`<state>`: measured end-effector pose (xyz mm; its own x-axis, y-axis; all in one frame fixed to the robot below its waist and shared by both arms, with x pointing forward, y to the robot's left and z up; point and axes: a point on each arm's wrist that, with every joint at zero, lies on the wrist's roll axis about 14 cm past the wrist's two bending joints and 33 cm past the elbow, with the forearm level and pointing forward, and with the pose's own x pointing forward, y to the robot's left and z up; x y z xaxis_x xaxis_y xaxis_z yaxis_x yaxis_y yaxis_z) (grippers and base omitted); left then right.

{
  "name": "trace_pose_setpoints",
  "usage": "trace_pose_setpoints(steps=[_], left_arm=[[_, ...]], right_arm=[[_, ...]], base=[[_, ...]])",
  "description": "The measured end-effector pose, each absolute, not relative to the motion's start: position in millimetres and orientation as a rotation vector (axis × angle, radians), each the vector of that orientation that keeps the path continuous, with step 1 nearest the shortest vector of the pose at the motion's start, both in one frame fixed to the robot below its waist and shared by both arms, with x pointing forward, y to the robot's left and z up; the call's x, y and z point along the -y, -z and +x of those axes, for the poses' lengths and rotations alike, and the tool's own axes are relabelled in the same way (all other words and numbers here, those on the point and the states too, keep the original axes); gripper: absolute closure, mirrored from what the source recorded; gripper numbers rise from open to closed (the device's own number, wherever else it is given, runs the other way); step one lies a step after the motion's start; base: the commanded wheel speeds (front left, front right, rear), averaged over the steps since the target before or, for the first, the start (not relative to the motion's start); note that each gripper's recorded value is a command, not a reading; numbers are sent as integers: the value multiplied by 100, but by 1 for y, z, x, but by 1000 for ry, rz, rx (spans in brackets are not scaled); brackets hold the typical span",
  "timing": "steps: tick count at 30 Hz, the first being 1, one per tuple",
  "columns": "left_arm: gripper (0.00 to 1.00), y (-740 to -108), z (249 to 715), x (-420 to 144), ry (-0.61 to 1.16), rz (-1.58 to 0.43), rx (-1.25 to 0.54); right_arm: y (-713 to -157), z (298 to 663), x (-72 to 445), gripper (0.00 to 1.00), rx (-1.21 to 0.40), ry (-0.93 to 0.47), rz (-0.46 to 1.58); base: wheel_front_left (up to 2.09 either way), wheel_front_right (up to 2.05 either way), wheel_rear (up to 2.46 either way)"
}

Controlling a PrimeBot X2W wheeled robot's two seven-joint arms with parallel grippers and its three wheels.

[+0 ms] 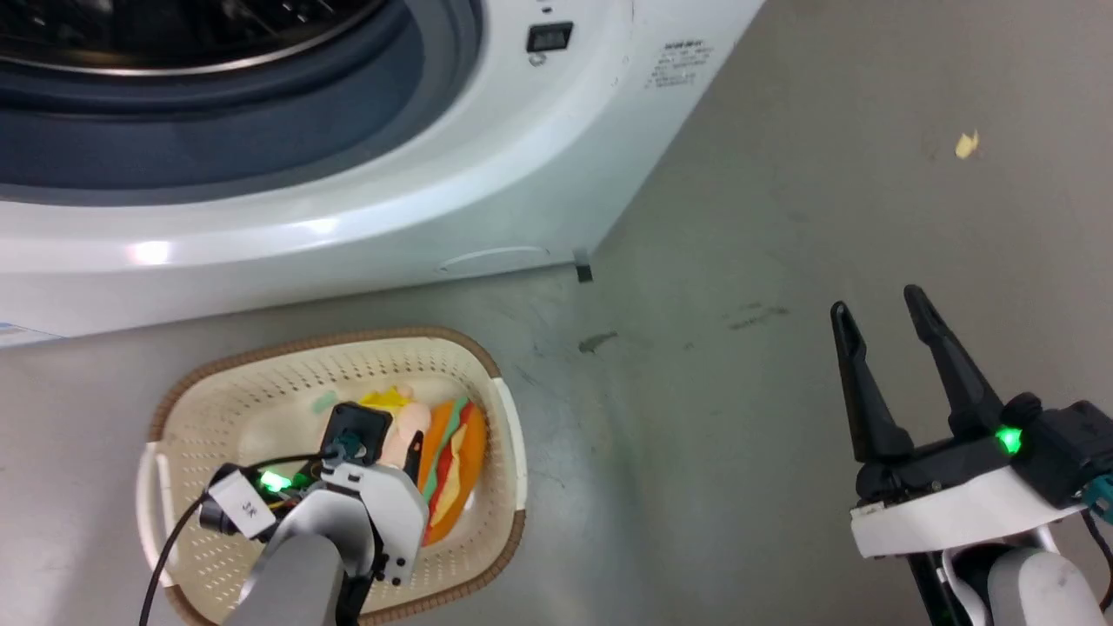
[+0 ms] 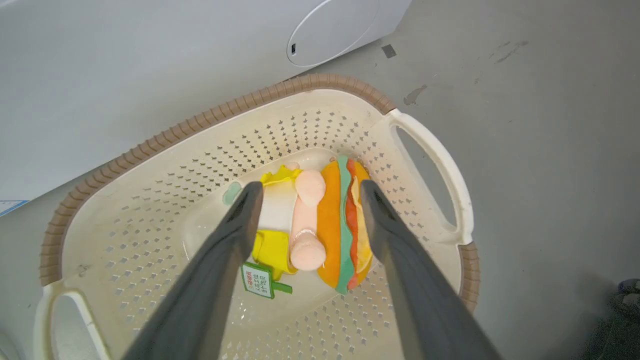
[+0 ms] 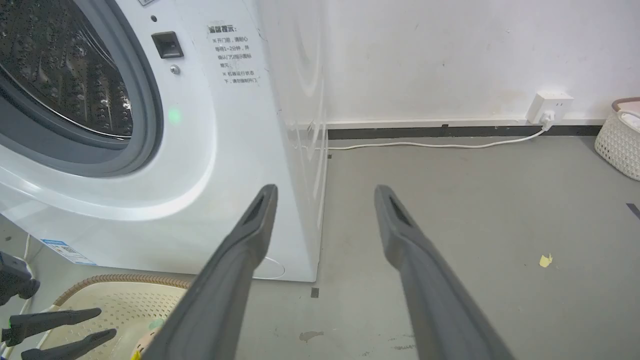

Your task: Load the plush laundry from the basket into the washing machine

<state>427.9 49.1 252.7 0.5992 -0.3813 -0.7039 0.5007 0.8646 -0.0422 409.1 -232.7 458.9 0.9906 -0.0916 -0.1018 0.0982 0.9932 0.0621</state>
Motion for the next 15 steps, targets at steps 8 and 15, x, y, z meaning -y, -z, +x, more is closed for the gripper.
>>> trace_pose_setpoints(steps=[8,15], left_arm=[[0,-215,426,-47,540,185,-888],[0,-181,422,-51,551,222,-993]], right_arm=[[-448,413,242,0,-116,122,65],[-434,414,249,0,-144,149,69]], base=[[0,0,0],[0,0,0]])
